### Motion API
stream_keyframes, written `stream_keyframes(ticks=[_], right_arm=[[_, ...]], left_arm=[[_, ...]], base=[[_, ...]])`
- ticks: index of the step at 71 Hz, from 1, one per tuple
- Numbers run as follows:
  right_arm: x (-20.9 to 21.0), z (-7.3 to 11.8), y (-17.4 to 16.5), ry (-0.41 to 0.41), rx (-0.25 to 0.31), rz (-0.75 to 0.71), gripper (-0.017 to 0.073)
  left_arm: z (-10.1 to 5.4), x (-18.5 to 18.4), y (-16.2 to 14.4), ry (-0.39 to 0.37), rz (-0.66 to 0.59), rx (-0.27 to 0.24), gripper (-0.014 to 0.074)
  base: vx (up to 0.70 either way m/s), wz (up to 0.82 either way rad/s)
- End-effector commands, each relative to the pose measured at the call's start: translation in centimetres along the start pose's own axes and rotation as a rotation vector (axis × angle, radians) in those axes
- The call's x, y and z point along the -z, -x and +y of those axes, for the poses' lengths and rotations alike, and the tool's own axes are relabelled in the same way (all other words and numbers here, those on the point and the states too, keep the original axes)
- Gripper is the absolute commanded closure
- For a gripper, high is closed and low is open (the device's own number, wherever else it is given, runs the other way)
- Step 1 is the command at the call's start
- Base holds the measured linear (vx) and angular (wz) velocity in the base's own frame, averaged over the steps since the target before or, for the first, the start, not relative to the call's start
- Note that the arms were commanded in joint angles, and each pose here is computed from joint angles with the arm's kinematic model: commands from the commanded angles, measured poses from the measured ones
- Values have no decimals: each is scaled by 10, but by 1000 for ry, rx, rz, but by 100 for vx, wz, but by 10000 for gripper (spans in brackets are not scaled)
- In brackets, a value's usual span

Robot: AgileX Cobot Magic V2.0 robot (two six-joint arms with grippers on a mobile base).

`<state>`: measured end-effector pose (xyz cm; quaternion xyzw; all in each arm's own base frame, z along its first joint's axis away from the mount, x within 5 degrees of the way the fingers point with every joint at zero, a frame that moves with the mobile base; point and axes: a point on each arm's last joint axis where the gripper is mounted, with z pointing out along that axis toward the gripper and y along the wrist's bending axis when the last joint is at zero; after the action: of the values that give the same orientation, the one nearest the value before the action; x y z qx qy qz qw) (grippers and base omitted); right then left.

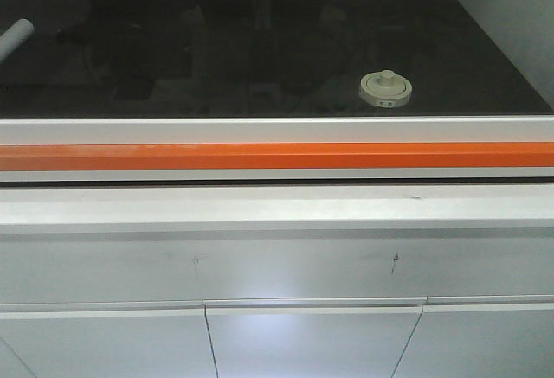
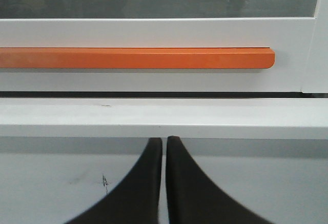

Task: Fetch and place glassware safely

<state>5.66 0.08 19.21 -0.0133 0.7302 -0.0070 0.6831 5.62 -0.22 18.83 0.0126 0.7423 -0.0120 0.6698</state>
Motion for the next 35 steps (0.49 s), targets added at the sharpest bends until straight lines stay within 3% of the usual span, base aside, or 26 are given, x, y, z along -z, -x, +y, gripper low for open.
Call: stream_keyframes(ticks=[1,35], right_arm=[[0,-1,1,-10,10,-68,563],[0,-1,1,-10,10,-68,563]], left_arm=[[0,-1,-2,3,-56,15,601],[0,-1,-2,3,-56,15,601]], base=[[0,0],[0,0]])
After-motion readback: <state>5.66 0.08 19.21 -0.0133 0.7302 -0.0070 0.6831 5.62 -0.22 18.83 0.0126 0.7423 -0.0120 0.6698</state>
